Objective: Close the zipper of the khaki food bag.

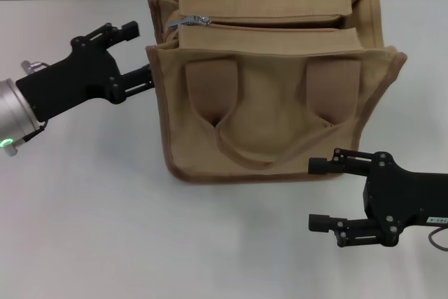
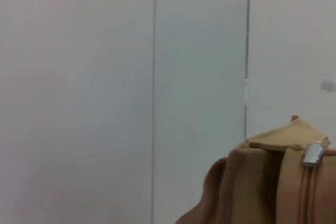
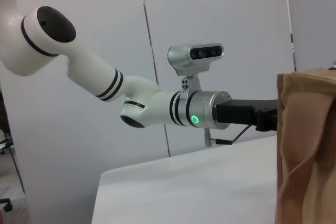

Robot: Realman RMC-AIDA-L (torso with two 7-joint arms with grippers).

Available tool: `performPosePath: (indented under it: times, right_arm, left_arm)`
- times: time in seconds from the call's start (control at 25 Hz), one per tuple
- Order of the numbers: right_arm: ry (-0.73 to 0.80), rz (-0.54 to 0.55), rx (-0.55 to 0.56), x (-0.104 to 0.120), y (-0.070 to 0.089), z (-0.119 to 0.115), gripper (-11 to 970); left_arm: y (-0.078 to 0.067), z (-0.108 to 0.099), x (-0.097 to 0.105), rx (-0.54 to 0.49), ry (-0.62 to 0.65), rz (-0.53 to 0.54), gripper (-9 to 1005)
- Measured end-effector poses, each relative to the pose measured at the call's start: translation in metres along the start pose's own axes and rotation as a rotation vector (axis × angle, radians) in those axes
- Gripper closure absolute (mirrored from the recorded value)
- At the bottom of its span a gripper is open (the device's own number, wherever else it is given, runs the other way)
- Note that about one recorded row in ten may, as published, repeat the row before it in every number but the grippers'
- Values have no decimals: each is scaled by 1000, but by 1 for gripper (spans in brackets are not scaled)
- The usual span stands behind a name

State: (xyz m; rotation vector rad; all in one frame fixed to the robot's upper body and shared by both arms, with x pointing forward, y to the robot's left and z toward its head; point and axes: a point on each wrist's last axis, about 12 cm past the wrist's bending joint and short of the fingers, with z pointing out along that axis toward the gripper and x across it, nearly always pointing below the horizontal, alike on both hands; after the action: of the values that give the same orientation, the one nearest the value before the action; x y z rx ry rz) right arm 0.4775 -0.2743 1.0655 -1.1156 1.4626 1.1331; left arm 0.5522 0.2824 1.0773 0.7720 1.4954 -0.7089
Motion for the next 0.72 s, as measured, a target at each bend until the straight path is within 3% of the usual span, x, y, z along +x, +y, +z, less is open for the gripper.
performPosePath:
  times: [0.48,0.72]
  right_arm:
    - [-2,1,10,1,1,-3,152]
    - [1,-2,3,0,0,-1,153]
  left_arm:
    - [1,-6,-5,50,0,-11,189]
    - [0,6,-8,64,-9,0,190]
